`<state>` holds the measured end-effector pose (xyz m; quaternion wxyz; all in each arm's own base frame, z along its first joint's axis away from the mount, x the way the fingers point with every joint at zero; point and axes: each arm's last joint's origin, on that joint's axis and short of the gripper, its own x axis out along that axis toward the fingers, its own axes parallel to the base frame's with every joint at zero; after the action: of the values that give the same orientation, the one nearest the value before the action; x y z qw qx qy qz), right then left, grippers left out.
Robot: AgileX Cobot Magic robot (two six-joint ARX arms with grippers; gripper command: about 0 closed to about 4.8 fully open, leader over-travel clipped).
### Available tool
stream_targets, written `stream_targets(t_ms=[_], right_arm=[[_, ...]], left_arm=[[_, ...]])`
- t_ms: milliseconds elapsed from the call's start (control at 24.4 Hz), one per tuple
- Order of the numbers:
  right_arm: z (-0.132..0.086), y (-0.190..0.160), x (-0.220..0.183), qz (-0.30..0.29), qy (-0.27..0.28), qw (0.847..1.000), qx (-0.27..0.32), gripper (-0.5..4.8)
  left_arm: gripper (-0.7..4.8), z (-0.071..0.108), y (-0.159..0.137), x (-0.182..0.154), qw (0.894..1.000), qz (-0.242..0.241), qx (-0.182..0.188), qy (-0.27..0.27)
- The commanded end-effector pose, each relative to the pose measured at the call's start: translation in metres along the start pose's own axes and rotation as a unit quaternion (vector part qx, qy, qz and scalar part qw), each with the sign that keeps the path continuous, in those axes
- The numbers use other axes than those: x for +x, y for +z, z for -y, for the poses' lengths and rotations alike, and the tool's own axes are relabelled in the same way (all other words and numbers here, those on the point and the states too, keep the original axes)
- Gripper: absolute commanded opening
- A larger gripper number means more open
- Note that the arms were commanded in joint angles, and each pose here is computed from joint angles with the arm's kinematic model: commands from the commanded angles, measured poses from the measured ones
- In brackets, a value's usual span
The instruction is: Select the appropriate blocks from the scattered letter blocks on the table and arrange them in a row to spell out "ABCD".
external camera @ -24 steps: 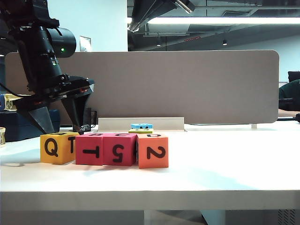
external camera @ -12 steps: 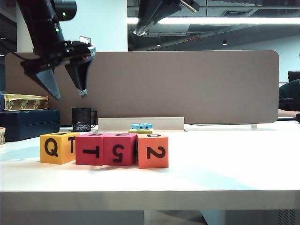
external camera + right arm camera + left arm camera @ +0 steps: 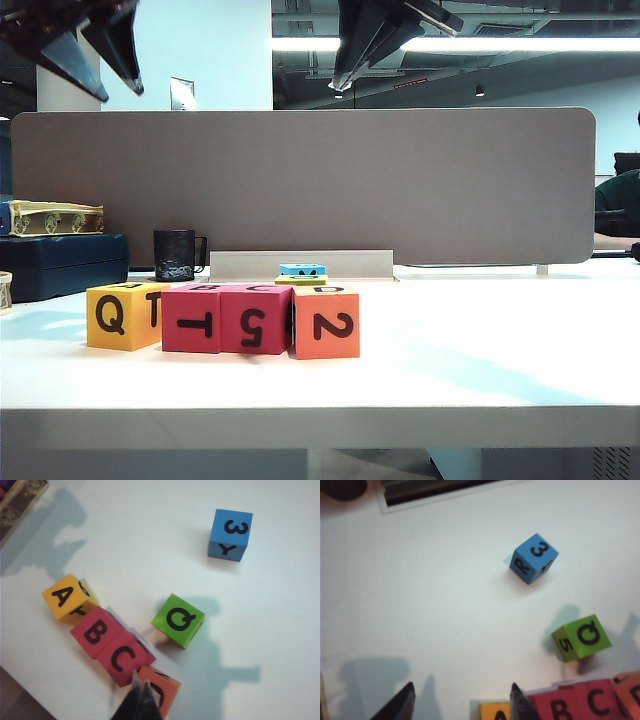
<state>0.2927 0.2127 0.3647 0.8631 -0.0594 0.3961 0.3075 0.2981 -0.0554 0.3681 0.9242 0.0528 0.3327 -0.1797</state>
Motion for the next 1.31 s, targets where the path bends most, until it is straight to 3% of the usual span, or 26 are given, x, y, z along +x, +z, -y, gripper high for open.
stream_targets(t_ms=[41,451,1311], right_arm=[[0.001,0.001,-0.004,0.003,-0.003,1.000,0.000,-0.04],[0.004,-0.006,-0.001,-0.024,-0.023,0.999,-0.004,-0.04],[0.016,-0.040,0.029,-0.094,-0.057,0.994,0.005,-0.04]], left_arm=[[2.36,0.003,-0.023,0.000,1.000,0.030,0.009,0.001],[2.36,0.005,-0.096,0.035,0.999,-0.034,-0.015,0.005],[2.36,0.004,-0.103,0.040,1.000,-0.030,-0.003,0.011]])
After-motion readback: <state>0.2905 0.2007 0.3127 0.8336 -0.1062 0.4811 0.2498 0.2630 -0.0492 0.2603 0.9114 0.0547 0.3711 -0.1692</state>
